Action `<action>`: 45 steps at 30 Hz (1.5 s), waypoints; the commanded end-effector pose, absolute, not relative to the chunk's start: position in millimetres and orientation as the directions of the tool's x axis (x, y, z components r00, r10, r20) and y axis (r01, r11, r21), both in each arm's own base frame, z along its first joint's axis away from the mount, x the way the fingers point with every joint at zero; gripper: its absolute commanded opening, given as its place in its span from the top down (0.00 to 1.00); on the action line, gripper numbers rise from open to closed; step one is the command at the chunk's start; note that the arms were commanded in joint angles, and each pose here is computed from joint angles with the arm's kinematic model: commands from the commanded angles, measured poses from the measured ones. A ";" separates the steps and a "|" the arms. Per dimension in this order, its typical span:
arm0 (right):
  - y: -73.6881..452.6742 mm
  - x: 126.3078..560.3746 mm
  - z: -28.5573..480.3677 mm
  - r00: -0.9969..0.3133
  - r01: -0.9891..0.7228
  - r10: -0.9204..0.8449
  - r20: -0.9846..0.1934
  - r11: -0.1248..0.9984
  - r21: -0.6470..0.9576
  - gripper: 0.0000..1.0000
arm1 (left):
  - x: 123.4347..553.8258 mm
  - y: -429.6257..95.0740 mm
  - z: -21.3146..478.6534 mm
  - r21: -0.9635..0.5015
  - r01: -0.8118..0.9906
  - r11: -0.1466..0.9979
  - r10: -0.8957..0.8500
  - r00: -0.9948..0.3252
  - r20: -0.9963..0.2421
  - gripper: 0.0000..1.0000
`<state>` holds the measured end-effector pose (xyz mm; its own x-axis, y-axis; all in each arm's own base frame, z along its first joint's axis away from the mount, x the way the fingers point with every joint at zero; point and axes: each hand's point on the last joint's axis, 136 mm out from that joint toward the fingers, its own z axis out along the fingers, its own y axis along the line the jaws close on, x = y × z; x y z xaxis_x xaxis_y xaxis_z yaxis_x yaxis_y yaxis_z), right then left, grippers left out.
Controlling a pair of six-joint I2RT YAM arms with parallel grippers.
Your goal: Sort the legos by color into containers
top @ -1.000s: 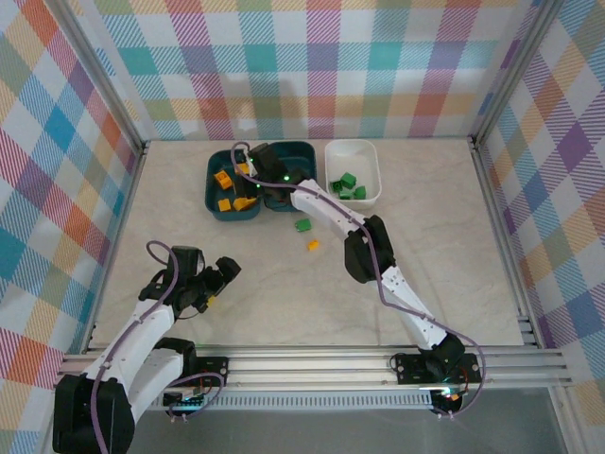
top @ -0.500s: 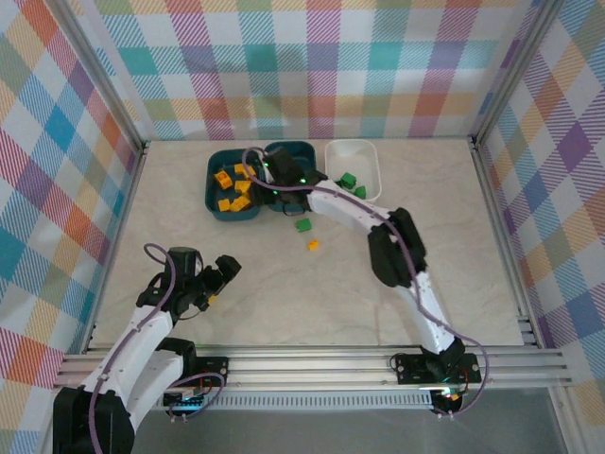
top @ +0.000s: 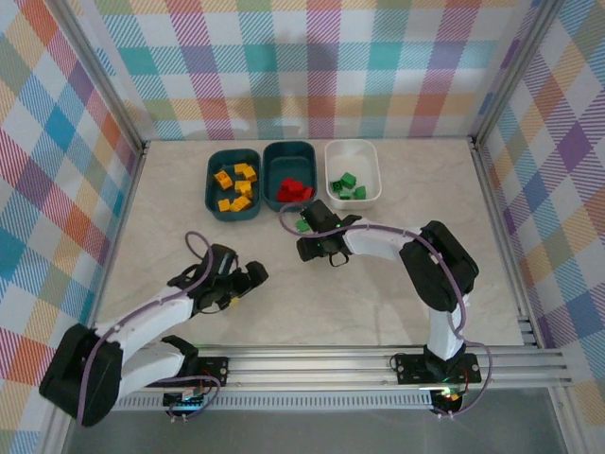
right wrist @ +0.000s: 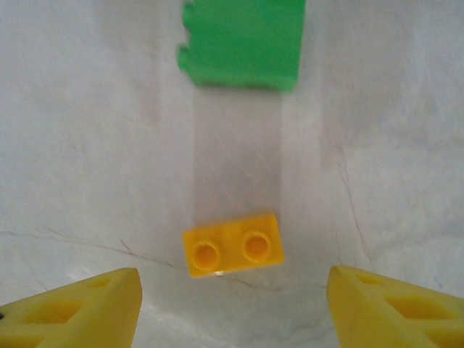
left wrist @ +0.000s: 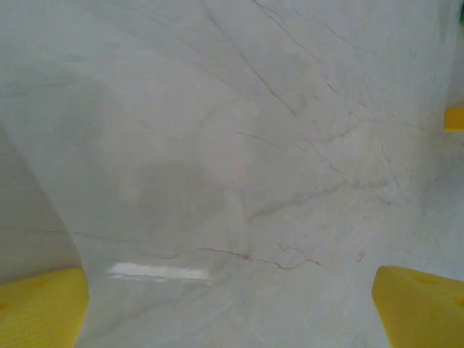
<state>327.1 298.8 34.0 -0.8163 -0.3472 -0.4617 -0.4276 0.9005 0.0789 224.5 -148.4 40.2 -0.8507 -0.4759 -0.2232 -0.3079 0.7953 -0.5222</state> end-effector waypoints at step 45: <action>474.9 438.3 156.8 -0.650 -0.557 -0.158 -0.743 0.764 0.325 0.67 | 239.0 -82.5 68.7 -0.563 -0.454 0.691 -0.650 -0.731 -0.208 0.00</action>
<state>439.8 457.6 185.5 -0.6018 -0.1087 -0.7912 -0.5387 0.7866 0.3017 258.3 -84.7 85.6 -0.6976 -0.6694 -0.2554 -0.4268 0.6746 -0.6023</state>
